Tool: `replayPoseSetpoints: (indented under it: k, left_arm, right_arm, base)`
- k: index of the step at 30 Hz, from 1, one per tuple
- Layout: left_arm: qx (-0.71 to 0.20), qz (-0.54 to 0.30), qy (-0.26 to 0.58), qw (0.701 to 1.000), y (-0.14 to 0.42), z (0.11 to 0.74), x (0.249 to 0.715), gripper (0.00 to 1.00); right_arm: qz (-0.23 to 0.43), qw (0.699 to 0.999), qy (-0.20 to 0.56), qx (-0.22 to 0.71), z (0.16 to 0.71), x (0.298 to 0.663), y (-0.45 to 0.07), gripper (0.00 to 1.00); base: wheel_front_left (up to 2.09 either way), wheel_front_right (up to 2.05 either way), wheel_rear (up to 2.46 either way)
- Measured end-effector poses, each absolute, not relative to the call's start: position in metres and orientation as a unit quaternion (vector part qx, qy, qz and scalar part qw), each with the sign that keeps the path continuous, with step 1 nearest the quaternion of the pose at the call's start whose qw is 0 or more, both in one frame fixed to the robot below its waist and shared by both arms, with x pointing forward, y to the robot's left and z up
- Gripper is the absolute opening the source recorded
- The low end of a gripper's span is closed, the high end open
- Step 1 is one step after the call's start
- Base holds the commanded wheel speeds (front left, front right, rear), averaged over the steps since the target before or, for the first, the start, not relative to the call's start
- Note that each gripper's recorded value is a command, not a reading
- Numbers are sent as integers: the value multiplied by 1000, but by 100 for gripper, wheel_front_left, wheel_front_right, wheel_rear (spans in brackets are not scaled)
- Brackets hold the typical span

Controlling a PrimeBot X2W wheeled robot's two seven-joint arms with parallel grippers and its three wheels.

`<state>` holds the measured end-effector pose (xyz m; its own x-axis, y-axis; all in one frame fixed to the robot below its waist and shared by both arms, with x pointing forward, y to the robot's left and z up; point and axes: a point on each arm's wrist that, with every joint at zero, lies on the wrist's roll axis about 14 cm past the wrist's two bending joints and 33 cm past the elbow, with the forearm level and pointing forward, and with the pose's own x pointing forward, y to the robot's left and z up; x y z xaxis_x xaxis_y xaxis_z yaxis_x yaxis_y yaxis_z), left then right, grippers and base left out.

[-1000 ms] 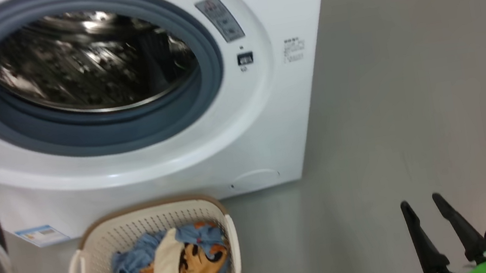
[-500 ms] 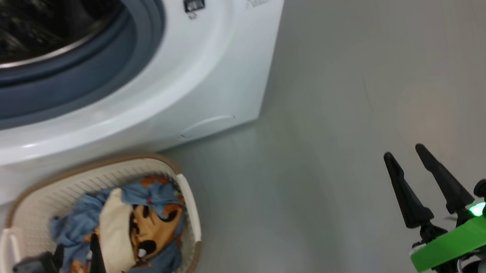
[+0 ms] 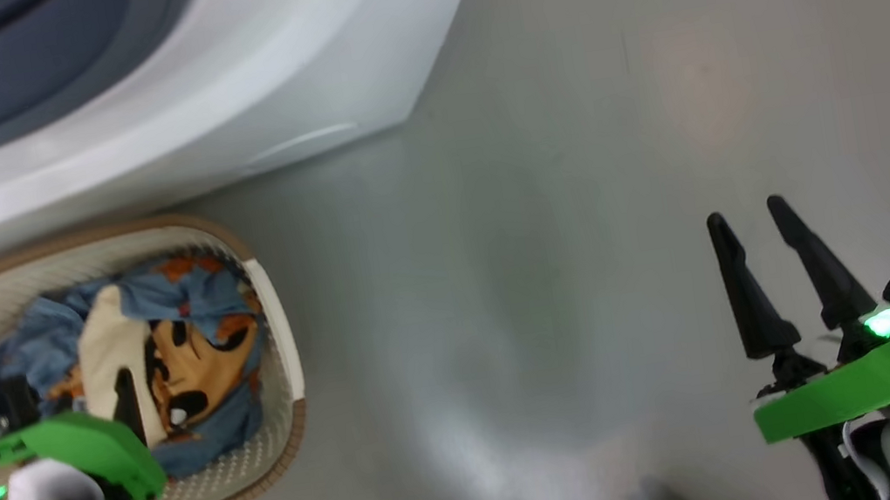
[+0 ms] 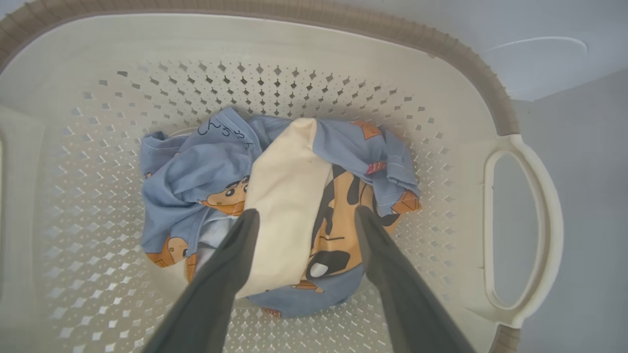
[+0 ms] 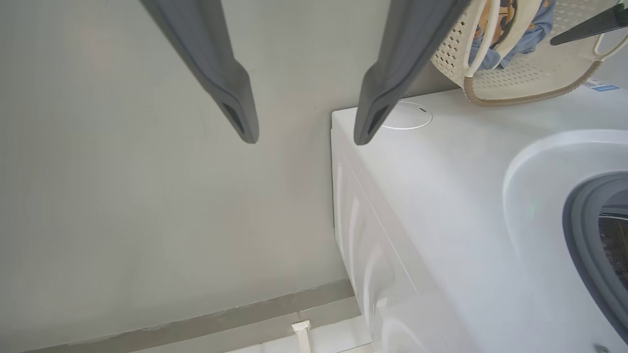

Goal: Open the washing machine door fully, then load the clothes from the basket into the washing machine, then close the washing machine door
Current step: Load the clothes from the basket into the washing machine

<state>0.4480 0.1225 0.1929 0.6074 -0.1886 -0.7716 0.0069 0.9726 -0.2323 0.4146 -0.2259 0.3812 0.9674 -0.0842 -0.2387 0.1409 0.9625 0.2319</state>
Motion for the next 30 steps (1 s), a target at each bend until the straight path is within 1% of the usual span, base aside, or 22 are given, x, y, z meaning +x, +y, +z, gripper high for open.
replayPoseSetpoints:
  k: [5,9,15,22,30]
  left_arm:
    - [-97,-68,467,876,114,167,457,100]
    - [-89,-74,502,857,112,143,453,100]
    - [-76,-76,528,842,112,120,448,100]
    - [-76,-84,537,836,105,100,453,100]
    - [-74,-87,548,829,99,90,446,100]
  right_arm:
    - [-64,983,132,111,364,419,-235,100]
    - [-68,982,142,101,352,425,-242,100]
    - [-72,980,157,97,337,426,-245,100]
    - [-77,978,171,95,321,428,-249,100]
    - [-83,977,172,95,316,429,-254,100]
  base:
    - [0,0,0]
    - [0,0,0]
    - [0,0,0]
    - [0,0,0]
    - [0,0,0]
